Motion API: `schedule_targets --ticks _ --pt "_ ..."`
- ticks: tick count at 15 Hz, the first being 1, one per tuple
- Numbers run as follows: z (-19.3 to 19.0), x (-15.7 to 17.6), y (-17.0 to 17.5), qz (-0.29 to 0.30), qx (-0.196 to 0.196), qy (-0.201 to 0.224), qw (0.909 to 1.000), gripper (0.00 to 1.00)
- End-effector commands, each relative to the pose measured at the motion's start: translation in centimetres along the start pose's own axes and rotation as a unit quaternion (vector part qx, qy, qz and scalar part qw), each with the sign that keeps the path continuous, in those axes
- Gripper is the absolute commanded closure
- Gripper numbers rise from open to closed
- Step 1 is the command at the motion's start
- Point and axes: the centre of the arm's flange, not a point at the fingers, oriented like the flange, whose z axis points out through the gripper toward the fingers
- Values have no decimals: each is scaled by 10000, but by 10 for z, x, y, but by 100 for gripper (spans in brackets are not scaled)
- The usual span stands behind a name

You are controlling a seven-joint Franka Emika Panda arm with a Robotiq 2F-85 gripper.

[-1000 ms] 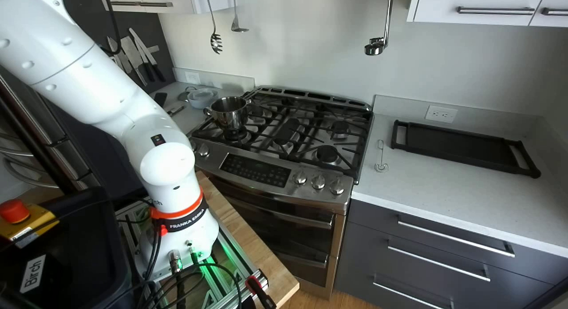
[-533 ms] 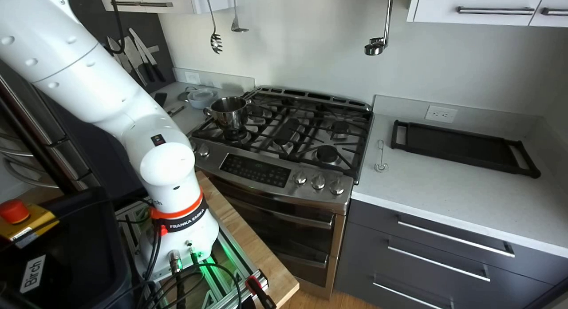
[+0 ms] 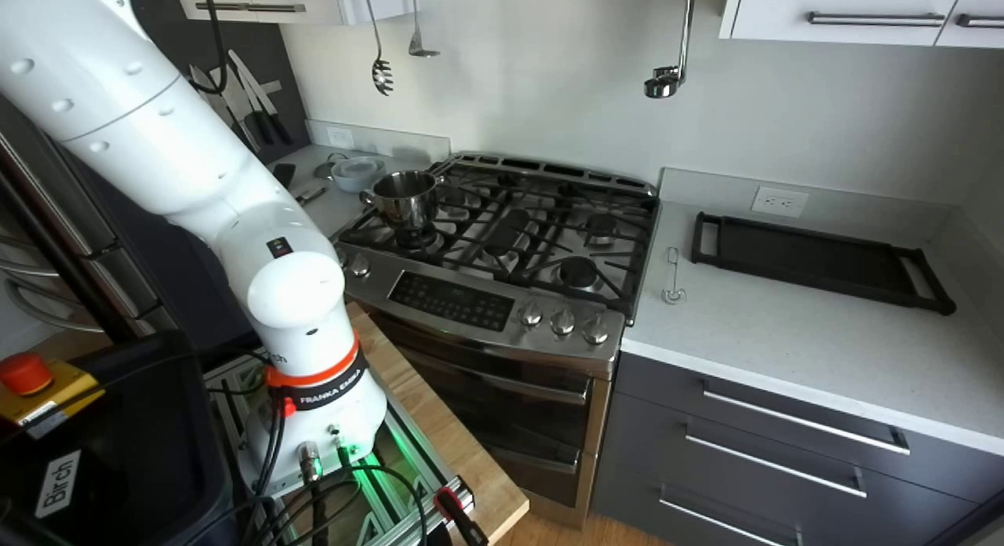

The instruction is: Remove one silver container from the rack above the stove and put it on the right side of the counter

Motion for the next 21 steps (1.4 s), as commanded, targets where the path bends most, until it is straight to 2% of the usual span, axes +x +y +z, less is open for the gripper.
schedule_targets --ticks 1,2,3,4,6,7,8,9,10,13,21 --pt "6 2 -2 145 -1 78 9999 1" --pt "7 2 -2 165 1 86 9998 7" --pt "7 2 -2 193 3 94 9998 25" --pt "7 2 -2 219 5 107 9997 30" --pt "8 3 -3 257 13 106 9996 48" --pt "9 3 -3 269 22 102 9996 52" --pt "10 3 -4 275 25 98 9996 38" --pt "10 3 -4 284 24 88 9996 18" --pt "11 3 -4 287 18 81 9996 18" --pt "15 2 -6 377 -1 52 9993 0" --pt "25 -5 -6 1090 -51 -132 9939 0"
